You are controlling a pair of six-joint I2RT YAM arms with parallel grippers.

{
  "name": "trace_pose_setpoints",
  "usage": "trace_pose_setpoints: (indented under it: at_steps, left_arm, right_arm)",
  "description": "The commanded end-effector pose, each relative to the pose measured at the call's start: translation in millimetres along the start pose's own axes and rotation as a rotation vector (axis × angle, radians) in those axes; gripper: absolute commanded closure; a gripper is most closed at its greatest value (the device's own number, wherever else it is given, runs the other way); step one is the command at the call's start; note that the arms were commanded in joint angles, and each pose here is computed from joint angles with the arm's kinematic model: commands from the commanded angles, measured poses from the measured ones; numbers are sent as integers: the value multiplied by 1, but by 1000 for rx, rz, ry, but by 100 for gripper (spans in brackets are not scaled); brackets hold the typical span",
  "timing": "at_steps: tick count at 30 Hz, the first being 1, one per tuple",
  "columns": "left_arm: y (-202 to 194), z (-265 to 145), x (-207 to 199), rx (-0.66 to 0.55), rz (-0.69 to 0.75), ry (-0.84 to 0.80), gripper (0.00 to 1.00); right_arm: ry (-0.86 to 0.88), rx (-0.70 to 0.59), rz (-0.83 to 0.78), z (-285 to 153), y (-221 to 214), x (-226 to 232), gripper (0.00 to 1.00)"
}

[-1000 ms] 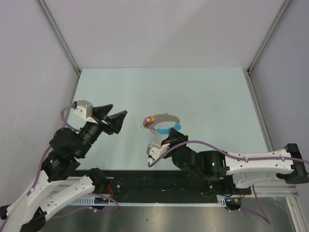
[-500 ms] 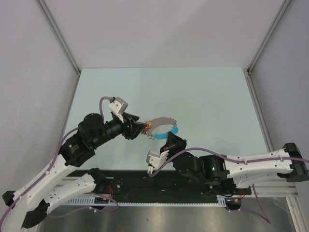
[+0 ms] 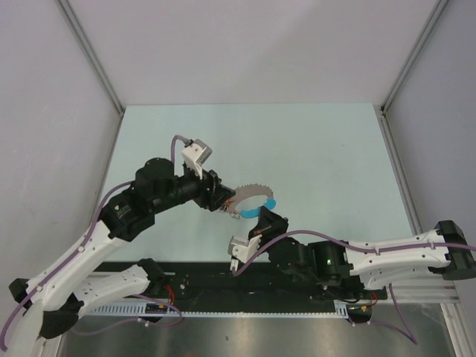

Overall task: Remove the keys from the keyring
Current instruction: Pick up the key from the keyring.

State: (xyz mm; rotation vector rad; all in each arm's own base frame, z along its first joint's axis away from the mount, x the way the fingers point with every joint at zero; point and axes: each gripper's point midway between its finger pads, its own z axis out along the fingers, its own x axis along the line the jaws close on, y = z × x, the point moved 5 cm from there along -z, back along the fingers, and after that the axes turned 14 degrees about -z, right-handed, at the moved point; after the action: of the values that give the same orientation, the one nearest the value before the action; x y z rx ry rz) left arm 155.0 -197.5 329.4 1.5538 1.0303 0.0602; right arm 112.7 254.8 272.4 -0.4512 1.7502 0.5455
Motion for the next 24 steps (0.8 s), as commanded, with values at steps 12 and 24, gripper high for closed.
trace_pose_setpoints:
  at_steps: [12, 24]
  left_arm:
    - [-11, -3, 5, 167, -55, 62, 53]
    - [-2, -23, -13, 109, -30, -46, 53]
  right_arm:
    - [-78, -39, 84, -3, -2, -15, 100]
    - [-45, -6, 152, 5, -14, -5, 100]
